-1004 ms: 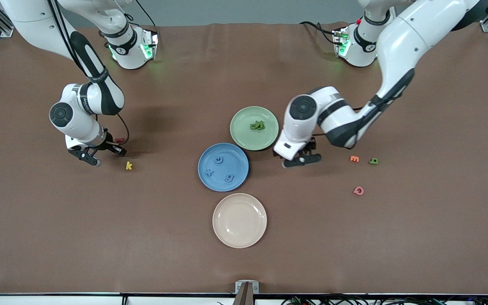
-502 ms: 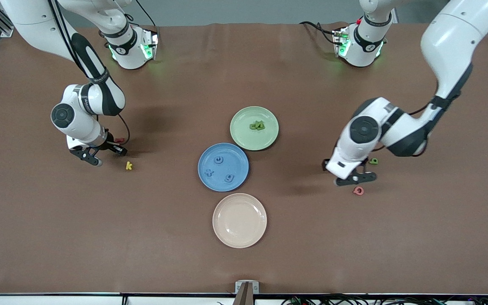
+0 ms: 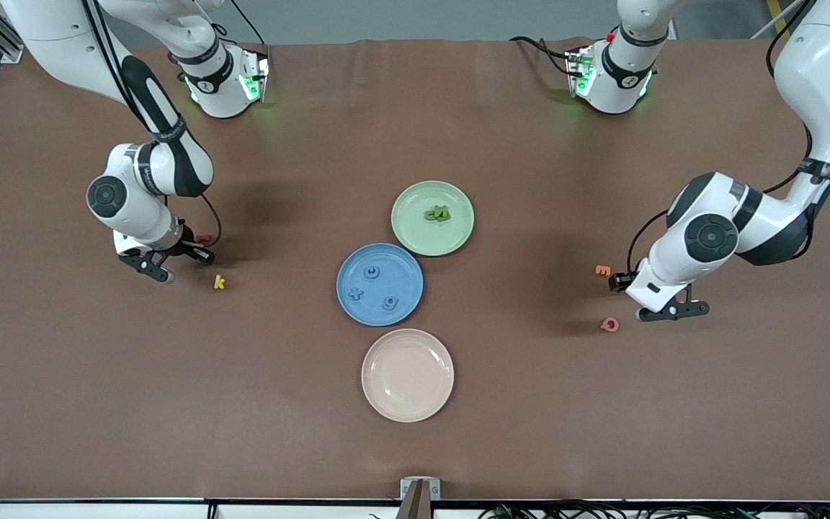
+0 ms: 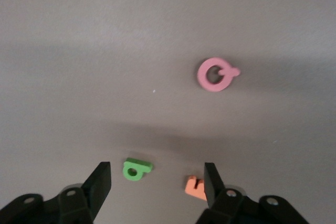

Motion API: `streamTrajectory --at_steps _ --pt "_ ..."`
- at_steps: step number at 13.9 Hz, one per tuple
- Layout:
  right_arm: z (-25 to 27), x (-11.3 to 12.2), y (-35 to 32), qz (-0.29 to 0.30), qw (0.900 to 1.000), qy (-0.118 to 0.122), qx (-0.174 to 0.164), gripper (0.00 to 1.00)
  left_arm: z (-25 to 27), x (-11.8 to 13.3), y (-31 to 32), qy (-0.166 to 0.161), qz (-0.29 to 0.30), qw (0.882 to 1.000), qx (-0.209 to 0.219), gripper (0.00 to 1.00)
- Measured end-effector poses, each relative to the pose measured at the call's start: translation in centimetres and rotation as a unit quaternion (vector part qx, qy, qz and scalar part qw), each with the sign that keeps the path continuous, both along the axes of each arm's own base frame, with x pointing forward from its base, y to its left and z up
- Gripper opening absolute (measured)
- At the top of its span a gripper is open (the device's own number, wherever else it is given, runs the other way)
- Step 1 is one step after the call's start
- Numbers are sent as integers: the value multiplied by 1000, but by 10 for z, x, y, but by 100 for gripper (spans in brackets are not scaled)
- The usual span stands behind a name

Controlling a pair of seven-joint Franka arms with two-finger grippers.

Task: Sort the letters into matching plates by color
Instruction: 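Grasp the blue m with the right gripper while the left gripper reaches green d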

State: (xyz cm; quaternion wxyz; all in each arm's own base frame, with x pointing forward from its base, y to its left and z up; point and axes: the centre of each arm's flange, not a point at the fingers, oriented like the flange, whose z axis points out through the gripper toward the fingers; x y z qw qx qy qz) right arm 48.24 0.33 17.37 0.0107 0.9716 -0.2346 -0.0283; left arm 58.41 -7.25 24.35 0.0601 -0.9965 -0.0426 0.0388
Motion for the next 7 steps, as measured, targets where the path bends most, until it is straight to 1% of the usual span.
streamTrajectory --at_steps 2,4,5,7 --pt "7 7 7 2 1000 21 2 40 -12 -10 10 -4 5 1000 -16 78" --pt "36 28 31 -13 999 40 2 40 -26 -23 28 -6 9 999 -36 75" --pt "57 41 55 -27 999 42 1 40 -29 -30 35 -5 10 999 -44 75" --pt "100 63 121 -57 998 28 -3 40 -30 -36 41 -6 3 998 -54 73"
